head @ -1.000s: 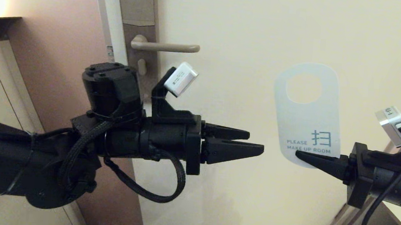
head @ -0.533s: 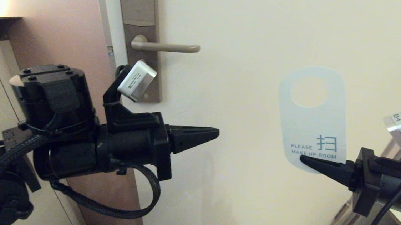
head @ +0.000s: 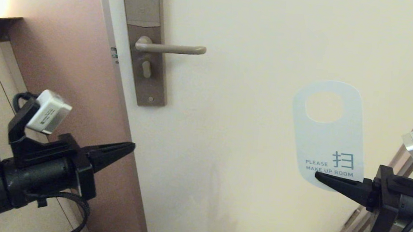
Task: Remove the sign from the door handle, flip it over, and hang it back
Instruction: Hang the sign back with the other side facing out
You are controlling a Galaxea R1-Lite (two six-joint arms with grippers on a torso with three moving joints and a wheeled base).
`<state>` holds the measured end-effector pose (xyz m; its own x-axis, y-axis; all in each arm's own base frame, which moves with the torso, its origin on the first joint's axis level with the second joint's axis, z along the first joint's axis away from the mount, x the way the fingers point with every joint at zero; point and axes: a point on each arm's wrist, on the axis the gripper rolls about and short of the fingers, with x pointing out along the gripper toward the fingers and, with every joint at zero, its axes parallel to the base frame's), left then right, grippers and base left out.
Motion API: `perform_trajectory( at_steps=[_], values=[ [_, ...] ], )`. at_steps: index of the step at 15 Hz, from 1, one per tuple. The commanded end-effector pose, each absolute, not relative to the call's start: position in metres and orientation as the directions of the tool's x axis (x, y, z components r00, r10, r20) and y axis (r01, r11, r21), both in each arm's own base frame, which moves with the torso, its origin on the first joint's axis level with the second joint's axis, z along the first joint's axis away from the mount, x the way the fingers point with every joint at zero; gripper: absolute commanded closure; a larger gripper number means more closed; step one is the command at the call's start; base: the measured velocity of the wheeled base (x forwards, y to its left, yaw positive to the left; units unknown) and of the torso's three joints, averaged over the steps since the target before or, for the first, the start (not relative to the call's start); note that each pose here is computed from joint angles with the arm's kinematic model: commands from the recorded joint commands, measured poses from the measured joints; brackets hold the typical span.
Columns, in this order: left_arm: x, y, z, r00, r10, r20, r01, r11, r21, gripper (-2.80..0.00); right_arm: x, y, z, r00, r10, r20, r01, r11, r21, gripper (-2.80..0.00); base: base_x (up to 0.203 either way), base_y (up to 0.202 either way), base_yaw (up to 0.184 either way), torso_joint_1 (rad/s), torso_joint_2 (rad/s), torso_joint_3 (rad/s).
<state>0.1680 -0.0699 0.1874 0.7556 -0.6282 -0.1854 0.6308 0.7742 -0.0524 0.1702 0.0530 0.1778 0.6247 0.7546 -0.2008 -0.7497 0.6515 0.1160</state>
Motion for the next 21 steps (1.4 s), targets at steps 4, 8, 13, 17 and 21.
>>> perform_trajectory(
  at_steps=[4,8,13,17,21],
  values=[
    [0.115,-0.022,0.159,0.923,-0.332,-0.195,0.347,0.937,0.043,0.00,0.169,0.053,0.179,0.624,0.757,-0.195,-0.752,0.649,0.113,0.00,0.000,0.000,0.000,0.000,0.00,0.000],
    [0.090,-0.010,0.137,0.968,-0.130,-0.217,0.149,0.986,0.071,0.00,0.168,0.052,0.180,0.628,0.755,-0.189,-0.751,0.651,0.108,0.00,0.000,0.000,0.000,0.000,0.00,0.000],
    [0.060,-0.005,0.119,0.973,-0.068,-0.221,0.088,0.993,0.082,0.00,0.168,0.051,0.183,0.631,0.755,-0.179,-0.751,0.652,0.101,0.00,0.000,0.000,0.000,0.000,0.00,0.000],
    [0.031,-0.002,0.106,0.972,-0.051,-0.228,0.073,0.993,0.088,0.00,0.168,0.051,0.183,0.632,0.754,-0.179,-0.751,0.653,0.099,0.00,0.000,0.000,0.000,0.000,0.00,0.000],
    [0.003,0.001,0.091,0.977,-0.046,-0.209,0.066,0.994,0.088,0.00,0.167,0.051,0.182,0.632,0.754,-0.182,-0.751,0.653,0.100,0.00,0.000,0.000,0.000,0.000,0.00,0.000]
  ],
)
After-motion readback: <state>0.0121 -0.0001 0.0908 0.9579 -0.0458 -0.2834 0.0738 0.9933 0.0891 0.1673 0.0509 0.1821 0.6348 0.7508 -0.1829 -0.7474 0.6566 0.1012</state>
